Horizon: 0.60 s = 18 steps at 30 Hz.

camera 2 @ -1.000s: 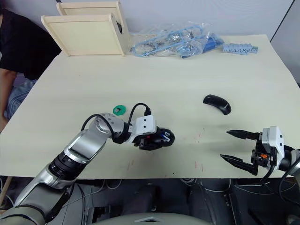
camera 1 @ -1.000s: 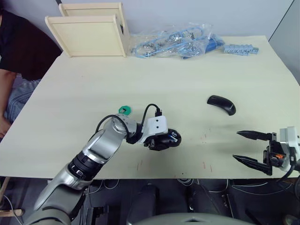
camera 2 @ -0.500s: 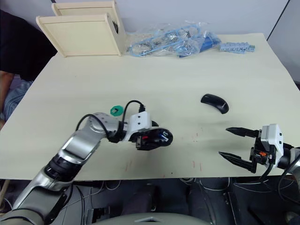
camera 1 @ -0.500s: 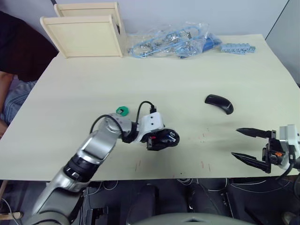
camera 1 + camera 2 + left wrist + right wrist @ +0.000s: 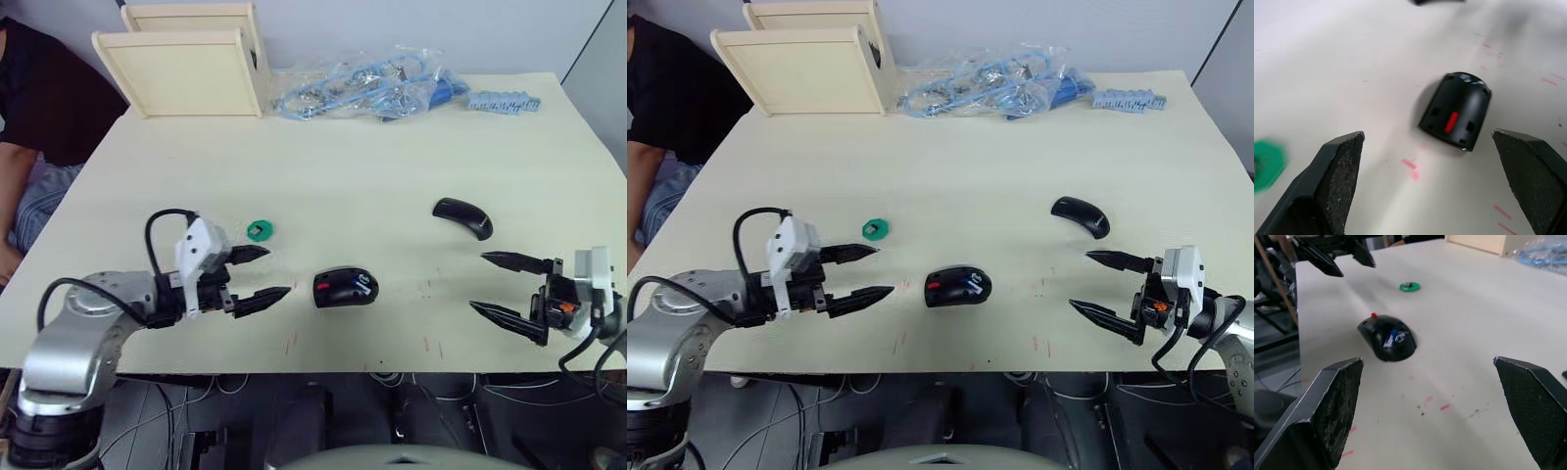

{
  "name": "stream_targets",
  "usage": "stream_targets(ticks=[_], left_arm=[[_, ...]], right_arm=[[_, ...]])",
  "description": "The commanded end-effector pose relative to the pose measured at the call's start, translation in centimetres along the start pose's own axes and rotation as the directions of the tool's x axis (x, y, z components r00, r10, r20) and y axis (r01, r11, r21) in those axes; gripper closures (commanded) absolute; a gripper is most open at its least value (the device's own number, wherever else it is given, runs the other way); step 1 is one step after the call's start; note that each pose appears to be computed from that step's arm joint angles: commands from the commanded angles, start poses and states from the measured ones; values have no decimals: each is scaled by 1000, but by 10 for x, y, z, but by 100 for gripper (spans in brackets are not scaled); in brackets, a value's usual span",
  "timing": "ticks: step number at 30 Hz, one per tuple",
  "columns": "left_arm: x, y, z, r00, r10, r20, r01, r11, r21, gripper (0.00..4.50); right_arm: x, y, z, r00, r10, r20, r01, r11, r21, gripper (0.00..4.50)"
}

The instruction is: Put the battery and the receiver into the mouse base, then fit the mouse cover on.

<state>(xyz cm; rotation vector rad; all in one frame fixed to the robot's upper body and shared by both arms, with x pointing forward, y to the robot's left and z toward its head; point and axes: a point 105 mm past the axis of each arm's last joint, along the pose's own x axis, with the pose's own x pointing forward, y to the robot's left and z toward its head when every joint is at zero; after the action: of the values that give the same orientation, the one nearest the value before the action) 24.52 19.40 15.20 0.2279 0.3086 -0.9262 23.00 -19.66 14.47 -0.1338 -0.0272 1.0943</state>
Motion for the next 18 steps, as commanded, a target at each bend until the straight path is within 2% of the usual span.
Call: stream_targets(ticks=[1, 8, 18], left_arm=[[-18, 9, 8, 989, 129, 73, -126, 991, -40, 5], [-48, 43, -6, 917, 382, 113, -354, 912, -206, 5], [-54, 66, -26, 866, 487, 116, -440, 851, -286, 5]], right_arm=[[1, 0, 9, 999, -20, 36, 21, 999, -33, 0], [9, 3, 8, 997, -36, 62, 39, 998, -42, 0], [-3, 10, 1, 994, -94, 57, 97, 994, -41, 0]])
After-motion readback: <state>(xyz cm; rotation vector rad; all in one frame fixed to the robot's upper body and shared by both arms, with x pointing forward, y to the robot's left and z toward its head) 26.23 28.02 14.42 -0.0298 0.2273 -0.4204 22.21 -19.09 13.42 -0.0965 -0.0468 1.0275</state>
